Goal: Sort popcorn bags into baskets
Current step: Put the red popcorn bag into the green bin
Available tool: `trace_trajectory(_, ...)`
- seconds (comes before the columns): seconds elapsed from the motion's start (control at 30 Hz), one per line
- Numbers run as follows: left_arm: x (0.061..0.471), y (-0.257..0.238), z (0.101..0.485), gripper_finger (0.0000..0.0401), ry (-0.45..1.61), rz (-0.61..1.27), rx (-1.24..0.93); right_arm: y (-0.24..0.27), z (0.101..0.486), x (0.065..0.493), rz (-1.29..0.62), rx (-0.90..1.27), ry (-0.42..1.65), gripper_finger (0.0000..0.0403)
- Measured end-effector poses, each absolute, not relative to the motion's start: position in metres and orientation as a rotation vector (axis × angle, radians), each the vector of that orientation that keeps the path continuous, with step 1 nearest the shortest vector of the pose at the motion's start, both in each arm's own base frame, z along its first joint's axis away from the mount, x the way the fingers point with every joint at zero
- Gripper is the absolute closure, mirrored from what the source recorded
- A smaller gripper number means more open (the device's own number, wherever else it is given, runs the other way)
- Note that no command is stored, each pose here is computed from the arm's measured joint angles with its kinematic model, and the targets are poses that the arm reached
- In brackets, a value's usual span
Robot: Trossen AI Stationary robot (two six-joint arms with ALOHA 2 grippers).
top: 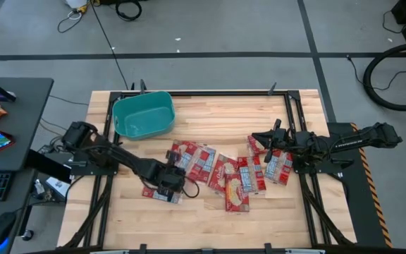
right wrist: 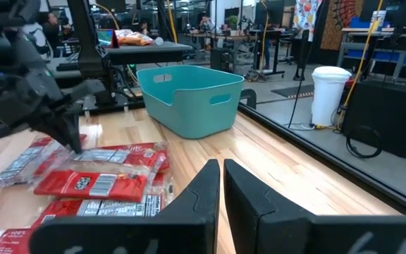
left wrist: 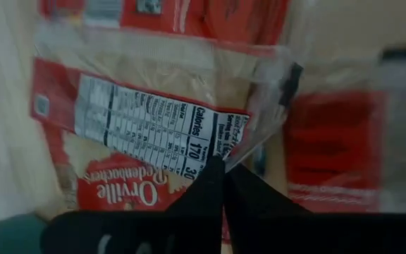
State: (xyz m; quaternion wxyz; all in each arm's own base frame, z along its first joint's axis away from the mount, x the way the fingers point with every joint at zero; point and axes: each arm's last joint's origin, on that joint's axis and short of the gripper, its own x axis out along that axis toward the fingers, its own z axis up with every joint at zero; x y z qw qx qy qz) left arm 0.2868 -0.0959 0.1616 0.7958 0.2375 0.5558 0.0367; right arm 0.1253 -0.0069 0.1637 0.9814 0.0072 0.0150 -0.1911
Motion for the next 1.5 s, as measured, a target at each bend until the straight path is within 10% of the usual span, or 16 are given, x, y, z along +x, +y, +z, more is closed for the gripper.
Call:
trace_trajectory(0.77, 0.201, -0.027, 0.315, 0.0400, 0.691, 0.577, 0.225, -0.007, 0.164, 0.125, -0.385, 0.015, 0.029, 0.0377)
trace_trajectory(1.5, 0.153, 0.036, 0.326, 0.0392, 0.584, 1.033, -0.078, -0.007, 0.164, 0.125, -0.385, 0.015, 0.030, 0.0377)
